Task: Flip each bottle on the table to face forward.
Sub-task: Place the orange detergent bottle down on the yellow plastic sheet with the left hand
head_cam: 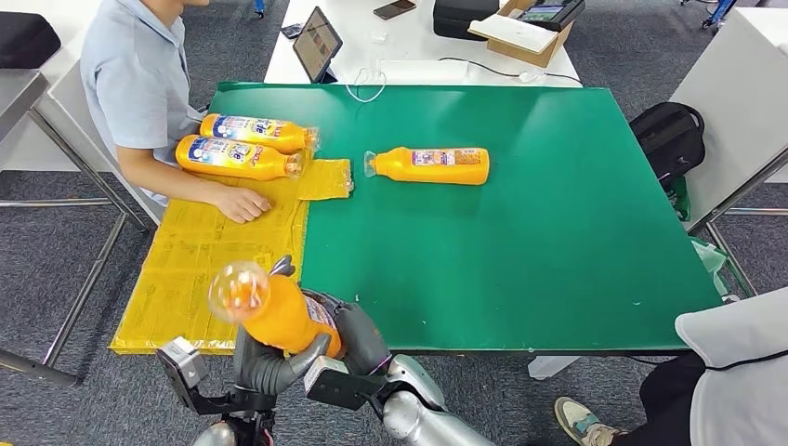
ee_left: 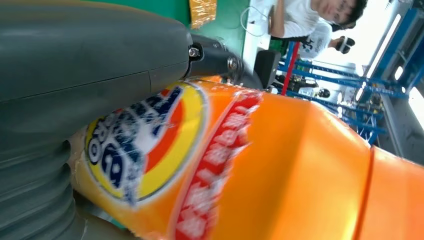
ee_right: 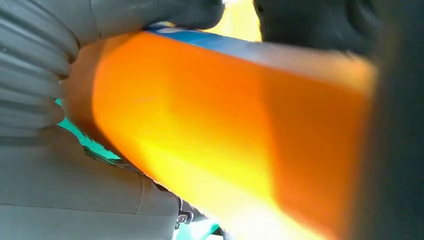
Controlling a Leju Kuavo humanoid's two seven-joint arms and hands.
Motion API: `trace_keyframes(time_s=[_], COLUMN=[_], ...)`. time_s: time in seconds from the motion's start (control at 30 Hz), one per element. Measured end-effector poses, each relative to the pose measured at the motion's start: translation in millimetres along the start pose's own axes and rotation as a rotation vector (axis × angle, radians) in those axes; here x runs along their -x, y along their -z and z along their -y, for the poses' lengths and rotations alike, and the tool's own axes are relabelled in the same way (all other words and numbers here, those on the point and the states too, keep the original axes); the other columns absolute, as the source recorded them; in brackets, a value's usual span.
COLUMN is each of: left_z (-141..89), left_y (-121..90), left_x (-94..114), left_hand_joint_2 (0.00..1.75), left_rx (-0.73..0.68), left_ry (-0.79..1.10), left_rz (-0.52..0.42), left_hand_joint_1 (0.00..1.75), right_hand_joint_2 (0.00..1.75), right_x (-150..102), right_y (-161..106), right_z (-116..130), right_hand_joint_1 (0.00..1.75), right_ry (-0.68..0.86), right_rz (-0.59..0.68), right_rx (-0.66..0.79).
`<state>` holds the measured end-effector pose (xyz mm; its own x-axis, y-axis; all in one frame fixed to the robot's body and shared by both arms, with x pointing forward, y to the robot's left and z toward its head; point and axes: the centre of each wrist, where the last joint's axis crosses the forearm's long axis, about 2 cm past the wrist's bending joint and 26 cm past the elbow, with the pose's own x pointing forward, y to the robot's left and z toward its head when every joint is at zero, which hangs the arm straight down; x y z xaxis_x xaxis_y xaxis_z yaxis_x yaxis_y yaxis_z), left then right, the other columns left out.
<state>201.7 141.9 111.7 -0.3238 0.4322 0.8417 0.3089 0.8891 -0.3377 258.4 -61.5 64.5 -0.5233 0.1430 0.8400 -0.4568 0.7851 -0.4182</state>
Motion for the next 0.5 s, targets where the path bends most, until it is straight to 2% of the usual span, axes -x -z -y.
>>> trace_keyframes(time_s=[0.3,0.5], left_z=[-6.2,-19.1], left_y=[12.6,25.8], left_x=[-2.3,-6.0], left_hand_joint_2=[1.75,1.75], left_rx=[-0.130,-0.207], left_ry=[0.002,0.017], left_rz=[-0.018,-0.023], left_hand_joint_1=[1.75,1.75], right_hand_joint_2=[0.00,0.00], right_x=[0.8,-8.0], right_y=[-12.4,-21.5], right_z=[-12.5,-17.0], right_hand_joint_1=[0.00,0.00], right_ry=[-0.023,-0.055], right_rz=[0.002,0.020], right_rx=[0.058,0.195])
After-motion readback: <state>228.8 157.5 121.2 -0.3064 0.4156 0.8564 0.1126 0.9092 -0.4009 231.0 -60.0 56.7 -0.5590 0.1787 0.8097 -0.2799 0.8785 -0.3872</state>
